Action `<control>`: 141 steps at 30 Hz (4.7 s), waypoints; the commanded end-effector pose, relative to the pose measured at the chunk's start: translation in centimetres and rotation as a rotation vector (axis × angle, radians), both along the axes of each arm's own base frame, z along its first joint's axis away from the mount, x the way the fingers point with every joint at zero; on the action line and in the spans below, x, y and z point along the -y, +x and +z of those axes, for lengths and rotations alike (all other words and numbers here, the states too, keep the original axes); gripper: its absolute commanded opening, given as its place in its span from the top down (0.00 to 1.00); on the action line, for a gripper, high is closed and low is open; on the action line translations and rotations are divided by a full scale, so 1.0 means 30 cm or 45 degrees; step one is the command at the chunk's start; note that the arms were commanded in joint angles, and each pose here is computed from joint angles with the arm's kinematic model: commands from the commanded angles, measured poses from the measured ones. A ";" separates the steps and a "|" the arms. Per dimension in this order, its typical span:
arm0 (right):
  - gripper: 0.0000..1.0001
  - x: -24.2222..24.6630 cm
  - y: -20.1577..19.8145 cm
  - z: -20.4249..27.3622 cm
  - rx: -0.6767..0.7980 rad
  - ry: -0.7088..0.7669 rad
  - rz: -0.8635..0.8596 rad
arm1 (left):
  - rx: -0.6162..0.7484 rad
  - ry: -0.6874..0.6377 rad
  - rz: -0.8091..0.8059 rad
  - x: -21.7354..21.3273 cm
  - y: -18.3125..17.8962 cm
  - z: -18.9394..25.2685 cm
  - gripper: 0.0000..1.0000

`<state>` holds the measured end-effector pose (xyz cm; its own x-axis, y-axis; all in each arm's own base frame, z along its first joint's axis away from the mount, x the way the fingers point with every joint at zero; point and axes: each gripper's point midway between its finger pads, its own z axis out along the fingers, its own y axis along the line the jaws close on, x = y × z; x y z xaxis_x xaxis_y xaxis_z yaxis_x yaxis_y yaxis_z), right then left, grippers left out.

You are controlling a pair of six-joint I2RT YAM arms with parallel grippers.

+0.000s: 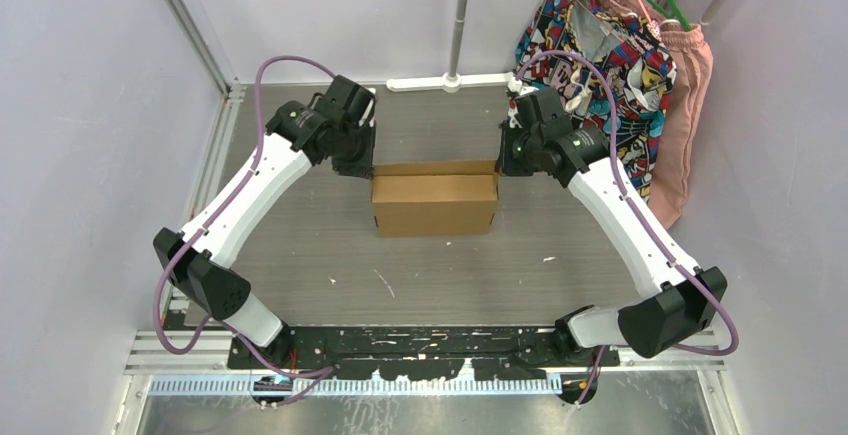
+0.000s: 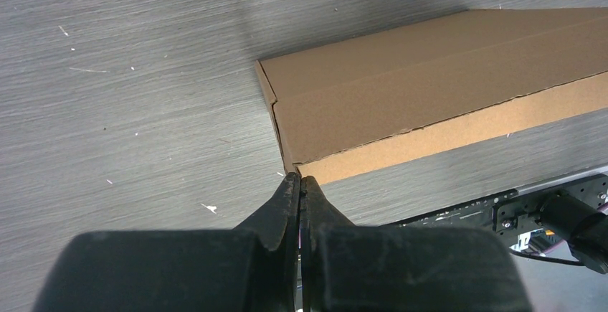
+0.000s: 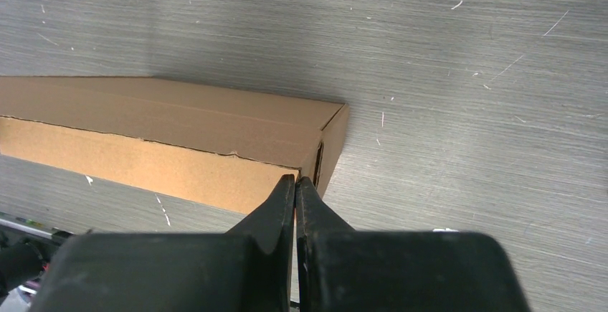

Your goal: Fold the paper box

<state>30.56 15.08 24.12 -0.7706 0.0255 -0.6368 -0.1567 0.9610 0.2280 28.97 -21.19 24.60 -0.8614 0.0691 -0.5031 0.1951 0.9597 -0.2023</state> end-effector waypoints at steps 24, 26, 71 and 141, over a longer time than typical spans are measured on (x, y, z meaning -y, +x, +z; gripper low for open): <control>0.99 -0.020 -0.031 0.035 0.040 -0.060 0.200 | 0.020 -0.085 -0.056 0.083 0.011 0.030 1.00; 0.99 -0.020 -0.029 0.034 0.040 -0.060 0.198 | 0.020 -0.088 -0.058 0.089 0.009 0.033 1.00; 0.99 0.008 -0.048 0.011 0.224 -0.151 0.148 | 0.137 -0.098 -0.064 0.156 -0.083 -0.099 1.00; 0.99 -0.076 -0.080 0.005 0.195 -0.092 0.217 | 0.157 -0.096 -0.074 0.086 -0.108 -0.060 1.00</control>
